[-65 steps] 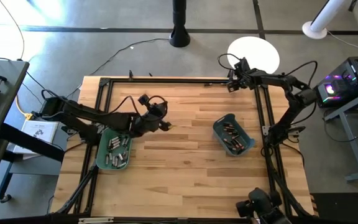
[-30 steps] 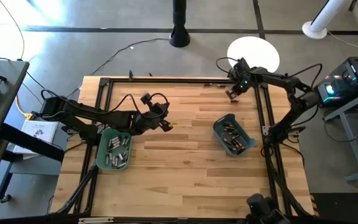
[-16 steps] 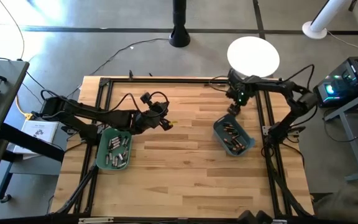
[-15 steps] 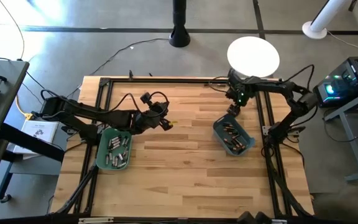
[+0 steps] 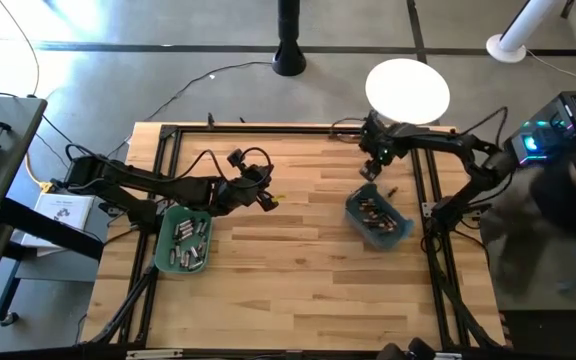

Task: Sort batteries
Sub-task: Put the black battery into the blue bin

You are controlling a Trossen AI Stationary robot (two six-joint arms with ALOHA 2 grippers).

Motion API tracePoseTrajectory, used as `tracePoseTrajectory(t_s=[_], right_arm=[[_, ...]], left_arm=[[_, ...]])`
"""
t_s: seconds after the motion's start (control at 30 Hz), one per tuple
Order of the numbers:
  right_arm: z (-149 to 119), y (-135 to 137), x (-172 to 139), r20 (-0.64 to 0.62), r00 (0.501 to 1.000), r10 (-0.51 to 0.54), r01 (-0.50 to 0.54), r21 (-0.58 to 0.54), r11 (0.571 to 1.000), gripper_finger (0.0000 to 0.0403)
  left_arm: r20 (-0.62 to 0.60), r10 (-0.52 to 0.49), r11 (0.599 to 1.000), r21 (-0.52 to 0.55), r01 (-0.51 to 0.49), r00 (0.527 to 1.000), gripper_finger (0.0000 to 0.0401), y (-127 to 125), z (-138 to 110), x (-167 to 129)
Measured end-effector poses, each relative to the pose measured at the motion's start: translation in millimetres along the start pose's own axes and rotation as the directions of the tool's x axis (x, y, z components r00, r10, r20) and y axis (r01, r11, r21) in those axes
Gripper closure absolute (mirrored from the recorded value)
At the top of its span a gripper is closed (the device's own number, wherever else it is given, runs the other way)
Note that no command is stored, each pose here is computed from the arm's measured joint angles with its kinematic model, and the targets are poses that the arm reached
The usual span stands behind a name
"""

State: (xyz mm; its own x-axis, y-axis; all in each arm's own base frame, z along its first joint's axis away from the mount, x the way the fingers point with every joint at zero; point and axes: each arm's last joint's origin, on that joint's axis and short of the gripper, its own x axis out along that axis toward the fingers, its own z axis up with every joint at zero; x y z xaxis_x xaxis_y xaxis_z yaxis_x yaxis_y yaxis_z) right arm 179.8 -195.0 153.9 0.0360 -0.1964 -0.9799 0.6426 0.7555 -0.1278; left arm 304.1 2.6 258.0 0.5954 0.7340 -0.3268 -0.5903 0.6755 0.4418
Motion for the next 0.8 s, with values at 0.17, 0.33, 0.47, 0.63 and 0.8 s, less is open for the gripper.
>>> tracePoseTrajectory(t_s=[0.17, 0.33, 0.47, 0.63, 0.8], right_arm=[[-2.2, 2.8, -18.4, 0.019, 0.999, -0.026, 0.026, 0.008, 1.000, 0.0202], [-18.4, 11.6, -44.1, -0.057, 0.998, 0.017, -0.014, 0.045, 0.999, 0.0202], [-39.4, 26.5, -59.4, -0.197, 0.976, 0.098, -0.088, 0.058, 0.994, 0.0202], [-54.5, 41.1, -57.5, -0.335, 0.938, 0.086, -0.109, -0.052, 0.993, 0.0197], [-64.2, 50.3, -40.1, -0.393, 0.919, -0.021, -0.096, -0.275, 0.957, 0.0182]], left_arm=[[0.001, -0.009, 1.000, 0.000, 0.009, 1.000, 0.0398, -0.5, 0.1, -0.3], [0.001, -0.009, 1.000, 0.003, 0.009, 1.000, 0.0398, -0.5, 0.0, -0.3], [0.000, -0.009, 1.000, 0.010, 0.009, 1.000, 0.0398, -0.5, 0.0, -0.3], [-0.001, -0.007, 1.000, 0.012, 0.007, 1.000, 0.0398, 0.0, -0.1, 0.2], [-0.006, -0.007, 0.999, 0.041, 0.007, 1.000, 0.0398, 0.0, -0.7, 0.3]])
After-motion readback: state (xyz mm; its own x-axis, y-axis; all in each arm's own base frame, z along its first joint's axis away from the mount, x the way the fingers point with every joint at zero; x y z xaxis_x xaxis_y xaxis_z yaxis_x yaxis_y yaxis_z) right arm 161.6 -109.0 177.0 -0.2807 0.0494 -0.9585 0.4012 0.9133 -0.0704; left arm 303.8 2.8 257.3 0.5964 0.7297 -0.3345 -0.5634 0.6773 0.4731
